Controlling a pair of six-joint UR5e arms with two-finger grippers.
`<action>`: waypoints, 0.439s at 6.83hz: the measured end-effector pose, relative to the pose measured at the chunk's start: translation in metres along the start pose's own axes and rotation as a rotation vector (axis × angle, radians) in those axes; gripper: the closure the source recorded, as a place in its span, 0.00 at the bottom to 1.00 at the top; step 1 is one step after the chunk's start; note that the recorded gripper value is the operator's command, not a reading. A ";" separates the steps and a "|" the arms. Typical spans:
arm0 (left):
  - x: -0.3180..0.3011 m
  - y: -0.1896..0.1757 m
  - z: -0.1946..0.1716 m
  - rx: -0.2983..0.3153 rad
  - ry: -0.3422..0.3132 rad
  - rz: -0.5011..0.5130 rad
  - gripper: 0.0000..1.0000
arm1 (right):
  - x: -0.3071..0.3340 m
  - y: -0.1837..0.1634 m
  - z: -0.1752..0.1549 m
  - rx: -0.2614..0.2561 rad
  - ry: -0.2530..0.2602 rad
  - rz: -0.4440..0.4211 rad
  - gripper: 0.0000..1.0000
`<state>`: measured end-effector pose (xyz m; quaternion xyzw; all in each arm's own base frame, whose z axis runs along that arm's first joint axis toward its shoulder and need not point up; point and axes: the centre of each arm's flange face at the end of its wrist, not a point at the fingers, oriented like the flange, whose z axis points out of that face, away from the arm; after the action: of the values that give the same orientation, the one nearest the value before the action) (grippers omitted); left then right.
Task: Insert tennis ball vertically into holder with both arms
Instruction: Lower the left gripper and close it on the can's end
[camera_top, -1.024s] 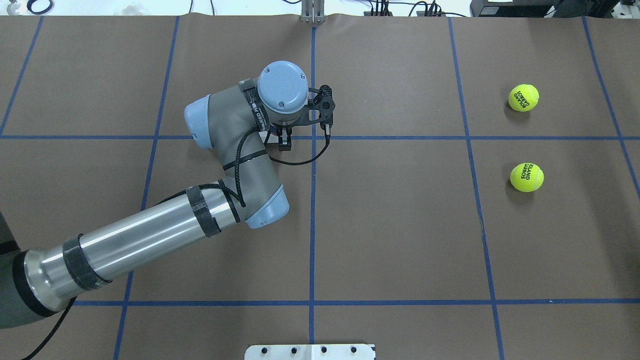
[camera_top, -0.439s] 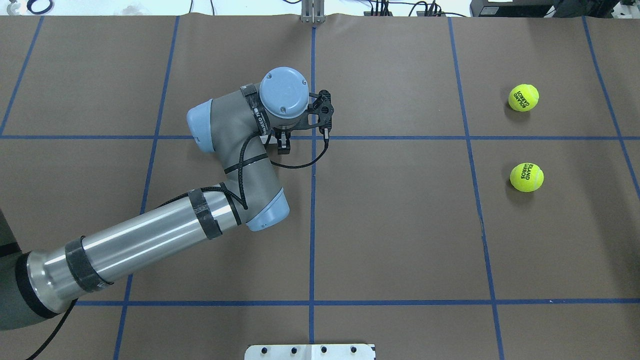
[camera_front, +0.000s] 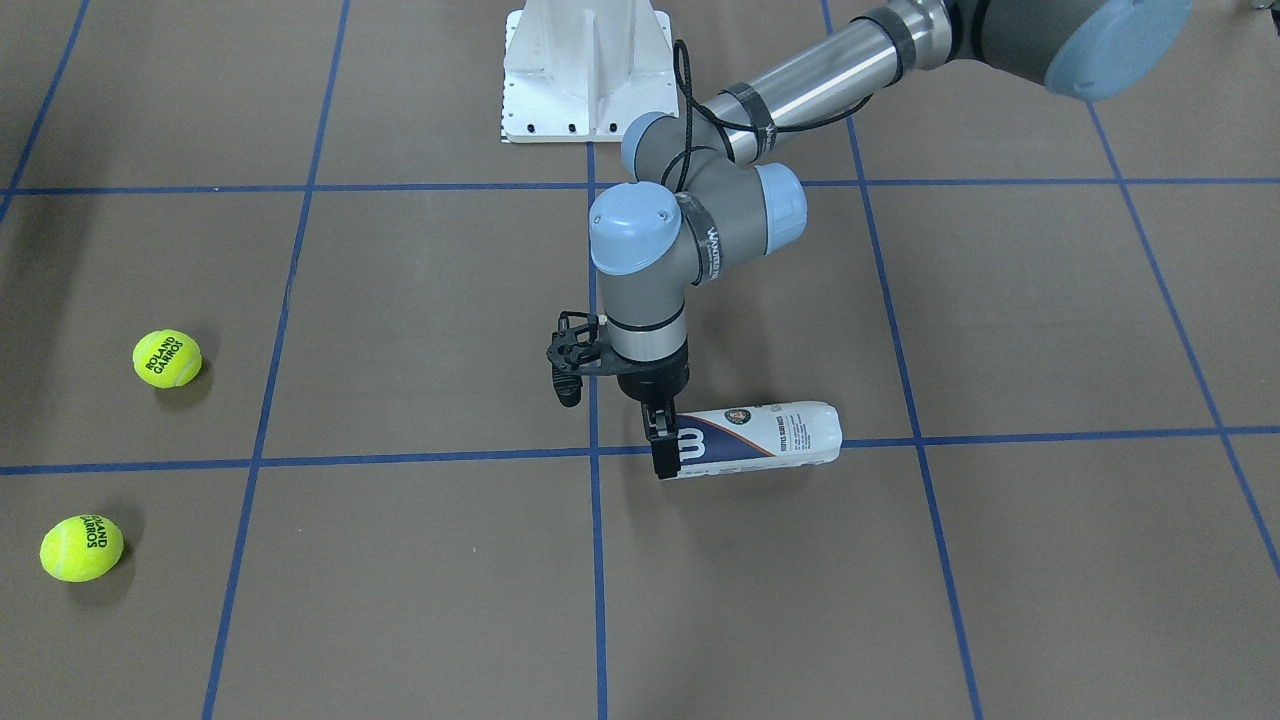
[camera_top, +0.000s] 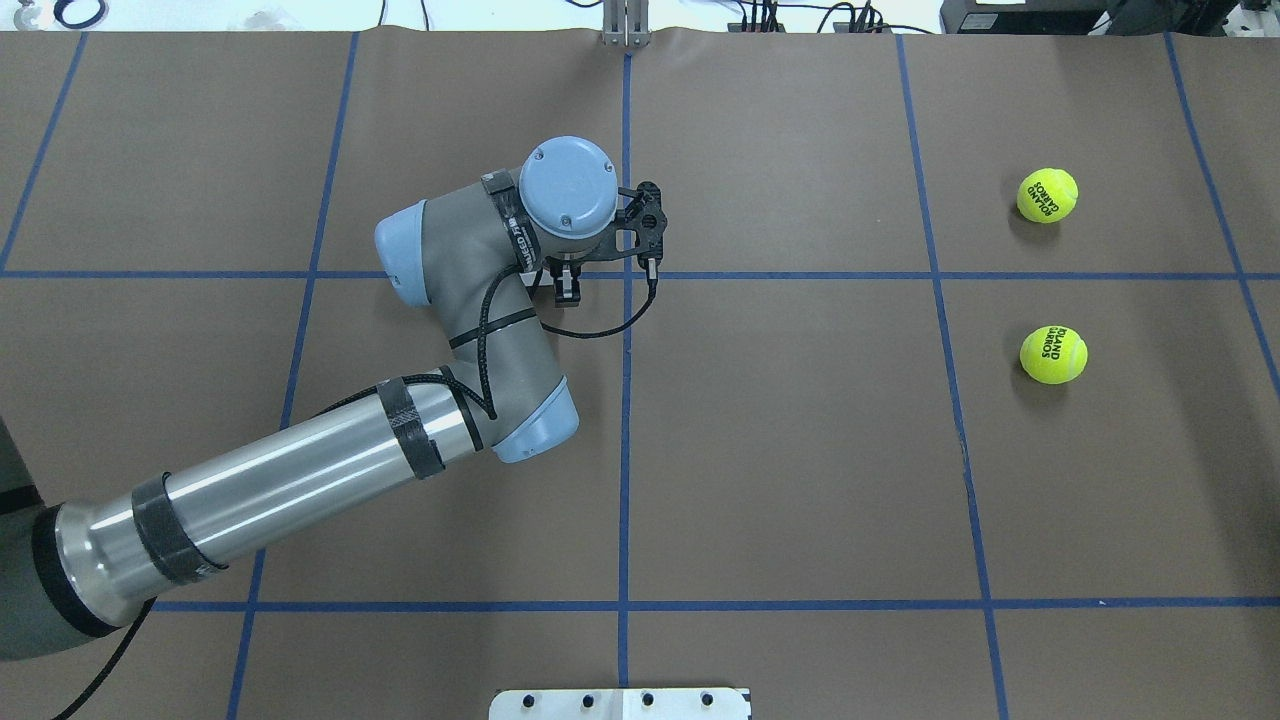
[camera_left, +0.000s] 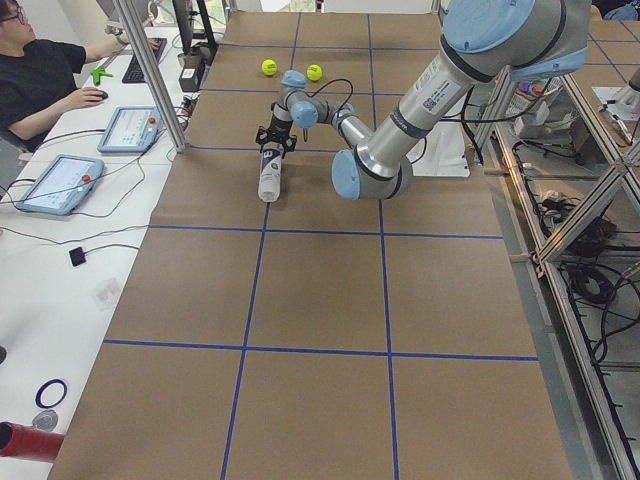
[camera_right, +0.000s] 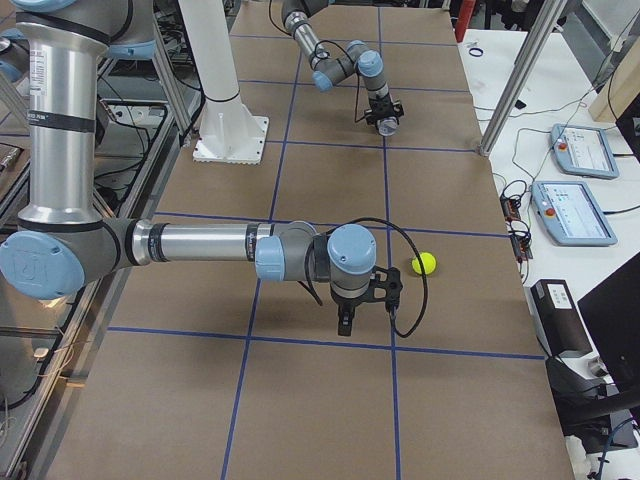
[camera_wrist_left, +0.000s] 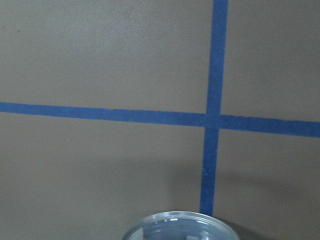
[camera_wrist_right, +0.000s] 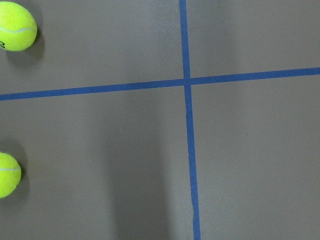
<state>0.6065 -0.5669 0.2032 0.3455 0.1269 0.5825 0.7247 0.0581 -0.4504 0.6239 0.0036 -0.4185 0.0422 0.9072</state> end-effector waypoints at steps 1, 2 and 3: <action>-0.004 -0.003 -0.011 0.014 -0.024 -0.005 0.61 | 0.000 0.000 0.000 0.000 0.000 0.000 0.00; -0.013 -0.008 -0.039 0.047 -0.088 -0.011 0.63 | 0.000 0.000 0.000 0.000 0.000 0.000 0.00; -0.021 -0.012 -0.072 0.090 -0.157 -0.032 0.66 | 0.000 0.000 0.000 0.001 0.001 -0.001 0.00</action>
<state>0.5673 -0.5623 0.1386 0.4202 0.1015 0.5356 0.7254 0.0582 -0.4506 0.6237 0.0040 -0.4181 0.0420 0.9074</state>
